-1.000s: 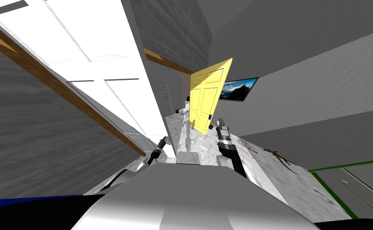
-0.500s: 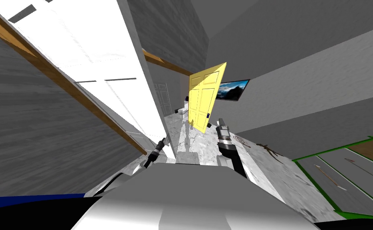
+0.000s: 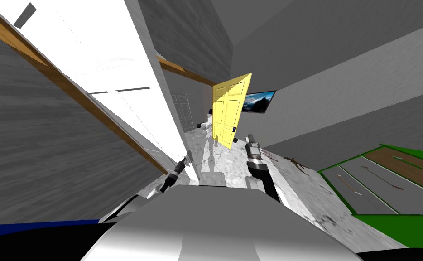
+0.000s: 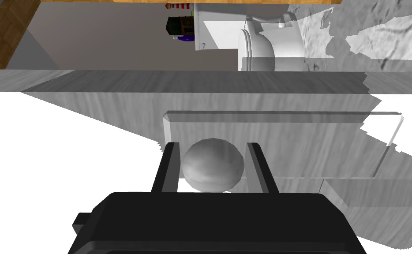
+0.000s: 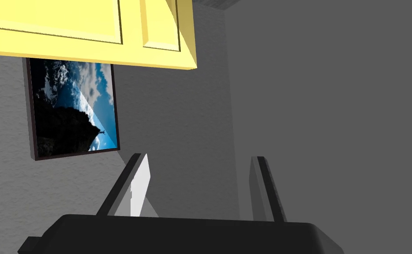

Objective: Pull the door open

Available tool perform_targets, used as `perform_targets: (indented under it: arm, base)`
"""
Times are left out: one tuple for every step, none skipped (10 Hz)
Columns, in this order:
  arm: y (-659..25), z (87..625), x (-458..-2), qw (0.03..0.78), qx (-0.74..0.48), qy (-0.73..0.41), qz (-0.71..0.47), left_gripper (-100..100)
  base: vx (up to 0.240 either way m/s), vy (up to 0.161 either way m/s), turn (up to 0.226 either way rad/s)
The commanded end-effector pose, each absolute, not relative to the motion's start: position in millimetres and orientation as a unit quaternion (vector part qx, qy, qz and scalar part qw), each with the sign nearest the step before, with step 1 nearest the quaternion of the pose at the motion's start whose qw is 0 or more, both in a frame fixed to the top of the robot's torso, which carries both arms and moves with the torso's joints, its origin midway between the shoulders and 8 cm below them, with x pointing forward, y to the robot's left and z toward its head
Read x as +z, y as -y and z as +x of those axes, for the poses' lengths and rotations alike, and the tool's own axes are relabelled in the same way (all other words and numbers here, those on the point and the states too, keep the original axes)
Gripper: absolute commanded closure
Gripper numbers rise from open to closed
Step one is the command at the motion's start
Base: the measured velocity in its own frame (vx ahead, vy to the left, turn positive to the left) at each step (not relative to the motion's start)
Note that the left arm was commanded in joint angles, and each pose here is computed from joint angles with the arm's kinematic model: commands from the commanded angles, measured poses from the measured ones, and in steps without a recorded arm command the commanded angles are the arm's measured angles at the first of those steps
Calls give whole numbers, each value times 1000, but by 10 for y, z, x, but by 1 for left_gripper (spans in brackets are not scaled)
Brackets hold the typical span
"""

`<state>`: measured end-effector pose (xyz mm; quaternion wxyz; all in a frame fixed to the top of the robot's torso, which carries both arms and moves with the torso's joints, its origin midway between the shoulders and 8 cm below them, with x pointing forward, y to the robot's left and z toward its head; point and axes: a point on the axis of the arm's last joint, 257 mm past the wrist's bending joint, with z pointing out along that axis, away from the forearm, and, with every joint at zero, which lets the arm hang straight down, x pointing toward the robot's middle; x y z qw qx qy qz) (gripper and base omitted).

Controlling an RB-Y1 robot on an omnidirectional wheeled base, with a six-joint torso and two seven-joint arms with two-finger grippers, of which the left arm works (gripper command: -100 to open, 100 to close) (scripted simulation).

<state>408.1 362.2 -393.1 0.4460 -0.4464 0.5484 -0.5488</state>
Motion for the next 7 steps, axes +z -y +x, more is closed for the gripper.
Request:
perform_targets:
  arm:
    - [-3657,4055,-3933,446,-546,-549,-448,100]
    - [-3646,4068,-3916,447,-548,-548,-446,100]
    - [-3646,4068,-3916,447,-548,-548,-446,100]
    - [-3631,4036,-3959,443,-547,-551,-449,100]
    - [-3653,3965,-3957,441,-549,-553,-446,100]
    - [-3662,3939,-3955,440,-550,-553,-445,100]
    - [-3681,3877,-3950,438,-552,-555,-442,100]
  base:
    - [-46,12,22]
    - [-13,-7,18]
    - [6,-10,3]
    - [0,0,0]
    - [-94,57,-115]
    - [-128,90,-171]
    - [-145,83,-171]
